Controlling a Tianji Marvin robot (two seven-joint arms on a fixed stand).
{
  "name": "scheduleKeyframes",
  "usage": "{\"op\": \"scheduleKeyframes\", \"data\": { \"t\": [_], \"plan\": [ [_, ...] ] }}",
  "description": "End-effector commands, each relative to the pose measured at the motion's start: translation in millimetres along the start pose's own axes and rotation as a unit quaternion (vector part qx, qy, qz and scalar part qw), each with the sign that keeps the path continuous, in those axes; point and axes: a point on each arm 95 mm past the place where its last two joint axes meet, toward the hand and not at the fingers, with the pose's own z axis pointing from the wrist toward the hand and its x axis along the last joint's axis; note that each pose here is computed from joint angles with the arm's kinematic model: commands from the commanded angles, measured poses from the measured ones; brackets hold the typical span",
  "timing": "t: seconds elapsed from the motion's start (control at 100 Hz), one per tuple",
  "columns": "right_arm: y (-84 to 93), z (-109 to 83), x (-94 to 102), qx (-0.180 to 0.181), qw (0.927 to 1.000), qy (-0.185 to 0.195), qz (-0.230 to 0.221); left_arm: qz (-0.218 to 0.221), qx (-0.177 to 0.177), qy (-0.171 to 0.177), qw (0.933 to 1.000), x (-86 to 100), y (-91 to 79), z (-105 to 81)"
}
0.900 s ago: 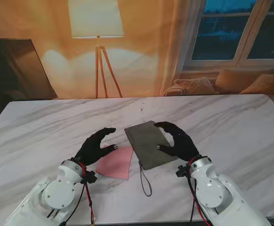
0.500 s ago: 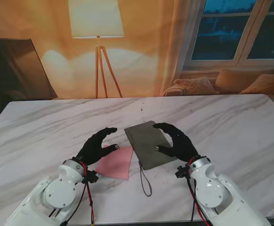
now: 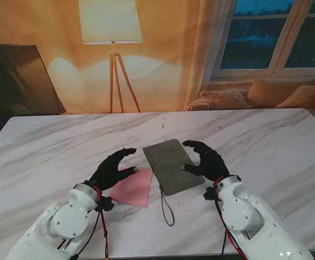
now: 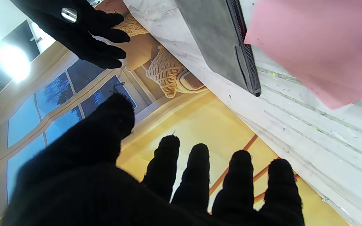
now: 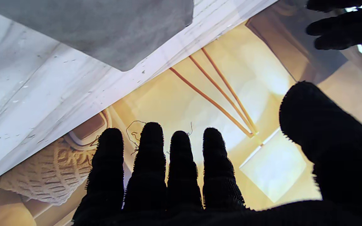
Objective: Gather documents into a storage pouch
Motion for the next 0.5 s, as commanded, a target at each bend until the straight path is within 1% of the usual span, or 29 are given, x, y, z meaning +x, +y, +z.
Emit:
{"op": "scheduleKeyframes", "data": {
  "t": [0.0,0.13,0.27,0.49],
  "plan": [
    [1.5,7.1,3.0,0.008,0.9999,-0.006,-0.003,-0.004,-0.004,0.001,1.0,1.6,2.7,-1.1],
    [-5.9,16.4,6.3,0.019,0.9993,-0.031,-0.013,-0.002,-0.002,-0.004,1.0,0.8,2.5,-0.6],
    [-19.3,23.1,11.3,0.043,0.9973,-0.053,-0.026,-0.007,-0.004,-0.011,0.9999,-0.8,2.5,0.3],
    [-43.7,24.7,19.5,0.078,0.993,-0.075,-0.047,0.007,-0.014,-0.019,0.9997,-4.4,-5.7,-1.0]
  ]
}}
